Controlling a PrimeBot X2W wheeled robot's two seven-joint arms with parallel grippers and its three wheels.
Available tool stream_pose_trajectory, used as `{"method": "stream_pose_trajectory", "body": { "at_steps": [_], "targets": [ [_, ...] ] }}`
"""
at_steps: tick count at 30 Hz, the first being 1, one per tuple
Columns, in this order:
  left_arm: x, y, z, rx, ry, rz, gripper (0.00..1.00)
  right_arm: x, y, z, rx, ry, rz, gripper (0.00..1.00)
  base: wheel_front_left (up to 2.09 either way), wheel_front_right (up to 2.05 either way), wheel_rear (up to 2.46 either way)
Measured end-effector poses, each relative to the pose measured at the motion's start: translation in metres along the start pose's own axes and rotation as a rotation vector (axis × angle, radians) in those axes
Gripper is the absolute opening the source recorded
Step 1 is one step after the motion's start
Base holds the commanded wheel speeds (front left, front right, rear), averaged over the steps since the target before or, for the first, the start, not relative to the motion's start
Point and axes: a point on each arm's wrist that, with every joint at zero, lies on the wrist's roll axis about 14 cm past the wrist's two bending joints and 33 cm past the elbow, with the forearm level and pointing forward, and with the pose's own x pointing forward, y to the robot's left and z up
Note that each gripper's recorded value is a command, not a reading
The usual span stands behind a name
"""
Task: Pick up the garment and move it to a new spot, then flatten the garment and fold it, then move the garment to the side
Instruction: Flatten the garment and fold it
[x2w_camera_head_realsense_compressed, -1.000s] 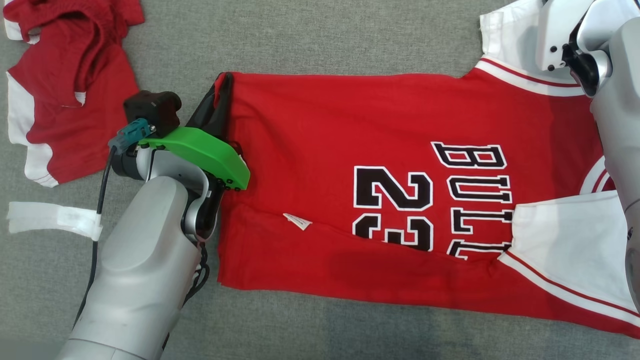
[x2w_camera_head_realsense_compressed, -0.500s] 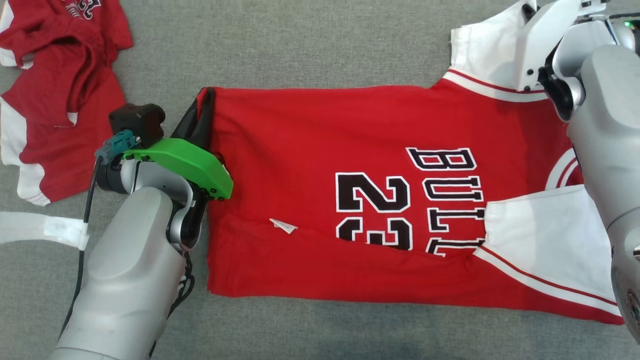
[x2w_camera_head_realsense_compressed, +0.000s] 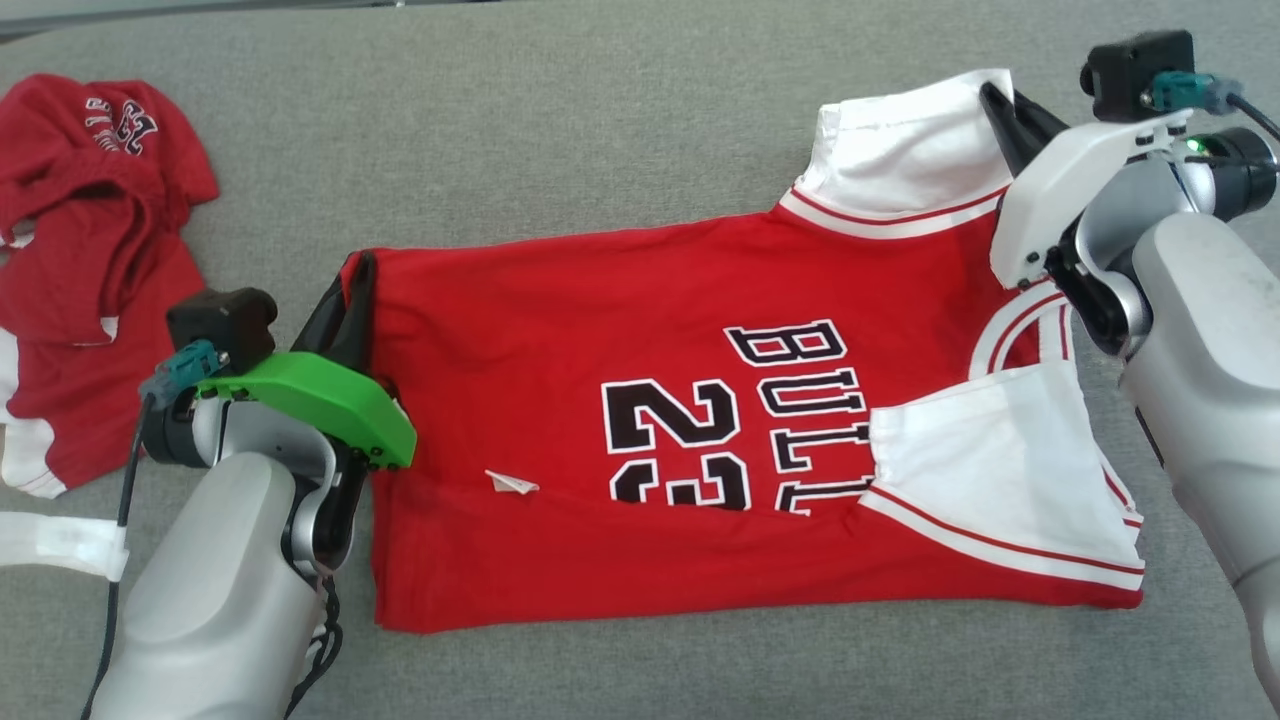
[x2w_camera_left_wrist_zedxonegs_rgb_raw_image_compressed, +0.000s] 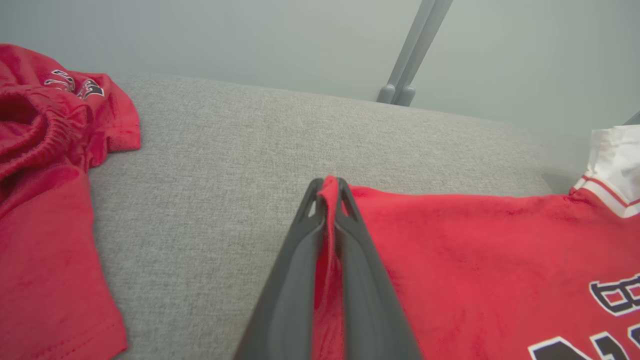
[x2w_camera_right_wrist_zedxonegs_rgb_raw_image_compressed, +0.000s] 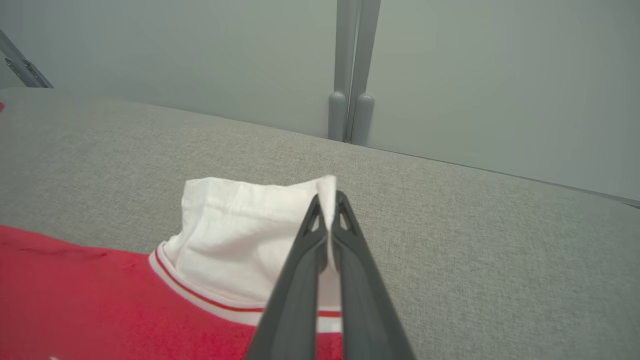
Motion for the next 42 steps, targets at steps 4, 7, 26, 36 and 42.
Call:
{"method": "stream_pose_trajectory", "body": {
  "at_steps": [4,7,26,36,42],
  "targets": [
    [-0.012,-0.010,0.006,0.014,-0.014,-0.029,0.00,-0.032,-0.006,0.005,0.030,-0.049,-0.005,0.00,0.00,0.00,0.00],
    [-0.023,-0.016,0.009,0.012,-0.024,-0.041,0.00,-0.056,-0.011,0.003,0.057,-0.077,-0.023,0.00,0.00,0.00,0.00],
    [-0.077,-0.014,-0.031,-0.131,0.030,0.055,0.00,-0.141,0.016,-0.068,0.251,-0.013,-0.104,0.00,0.00,0.00,0.00],
    [-0.088,-0.014,-0.048,-0.167,0.056,0.076,0.00,-0.150,0.019,-0.084,0.276,0.020,-0.131,0.00,0.00,0.00,0.00],
    [-0.095,-0.015,-0.050,-0.199,0.044,0.084,0.70,-0.159,0.021,-0.092,0.289,0.017,-0.145,0.32,0.00,0.00,0.00]
  ]
}}
